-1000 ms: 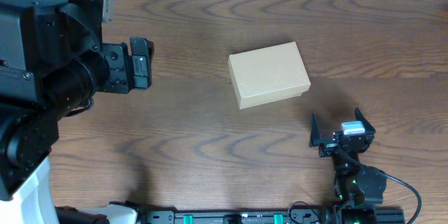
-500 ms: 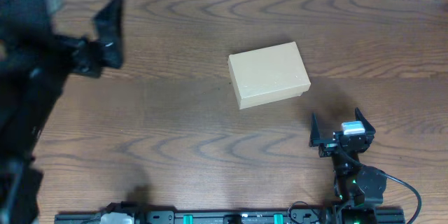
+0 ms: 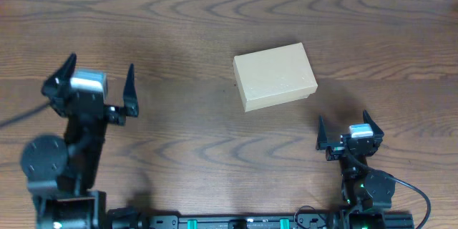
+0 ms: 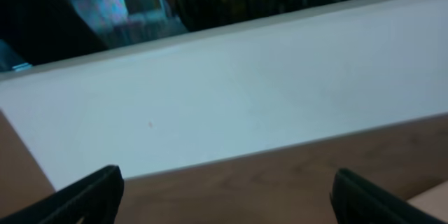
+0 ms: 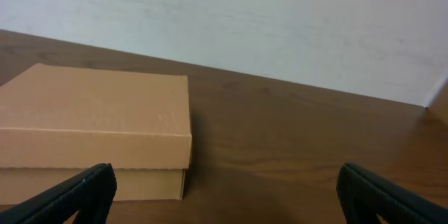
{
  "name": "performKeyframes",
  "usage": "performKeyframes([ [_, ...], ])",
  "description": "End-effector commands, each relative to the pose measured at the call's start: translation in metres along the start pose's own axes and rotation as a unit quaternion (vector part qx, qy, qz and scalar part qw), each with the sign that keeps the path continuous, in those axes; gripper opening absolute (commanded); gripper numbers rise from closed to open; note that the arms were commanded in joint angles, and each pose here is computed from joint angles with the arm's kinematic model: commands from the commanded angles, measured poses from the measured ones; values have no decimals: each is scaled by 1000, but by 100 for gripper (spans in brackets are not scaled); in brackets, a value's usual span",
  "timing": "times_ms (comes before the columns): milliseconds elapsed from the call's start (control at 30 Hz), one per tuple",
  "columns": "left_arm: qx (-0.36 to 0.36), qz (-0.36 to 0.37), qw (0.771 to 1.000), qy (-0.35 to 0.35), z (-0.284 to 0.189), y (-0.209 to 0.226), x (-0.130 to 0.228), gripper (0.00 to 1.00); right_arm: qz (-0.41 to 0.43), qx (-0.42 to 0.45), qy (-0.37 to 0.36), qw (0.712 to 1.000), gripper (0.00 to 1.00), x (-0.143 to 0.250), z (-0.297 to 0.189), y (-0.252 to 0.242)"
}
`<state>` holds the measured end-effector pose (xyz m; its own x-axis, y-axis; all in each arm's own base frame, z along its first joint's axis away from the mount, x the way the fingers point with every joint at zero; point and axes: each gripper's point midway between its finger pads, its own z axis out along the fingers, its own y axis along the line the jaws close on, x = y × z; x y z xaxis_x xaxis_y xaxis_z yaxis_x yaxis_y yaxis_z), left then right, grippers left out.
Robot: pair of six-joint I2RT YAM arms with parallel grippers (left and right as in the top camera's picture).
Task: Pack container
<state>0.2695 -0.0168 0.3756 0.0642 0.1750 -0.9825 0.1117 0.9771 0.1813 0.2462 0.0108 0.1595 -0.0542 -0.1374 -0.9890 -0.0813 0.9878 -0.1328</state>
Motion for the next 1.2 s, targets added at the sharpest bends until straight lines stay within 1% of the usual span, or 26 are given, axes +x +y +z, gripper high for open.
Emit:
performKeyframes([
  [0,-30,23,997,-68,-21,5,-5,95,-5,3,0,1000,99,1,0,-2],
  [100,-47,34,991,-121,-34,6,-4,96,-5,3,0,1000,99,1,0,-2],
  [167,-54,38,987,-143,-41,6,-2,95,-5,3,0,1000,99,1,0,-2],
  [500,-92,50,972,-212,-64,12,2,95,-5,3,0,1000,99,1,0,-2],
  [767,-93,49,969,-223,-71,6,24,95,-5,3,0,1000,99,1,0,-2],
  [867,-90,35,969,-227,-71,4,34,95,-5,3,0,1000,99,1,0,-2],
  [1167,-80,3,975,-206,-63,1,63,95,-5,3,0,1000,99,1,0,-2],
])
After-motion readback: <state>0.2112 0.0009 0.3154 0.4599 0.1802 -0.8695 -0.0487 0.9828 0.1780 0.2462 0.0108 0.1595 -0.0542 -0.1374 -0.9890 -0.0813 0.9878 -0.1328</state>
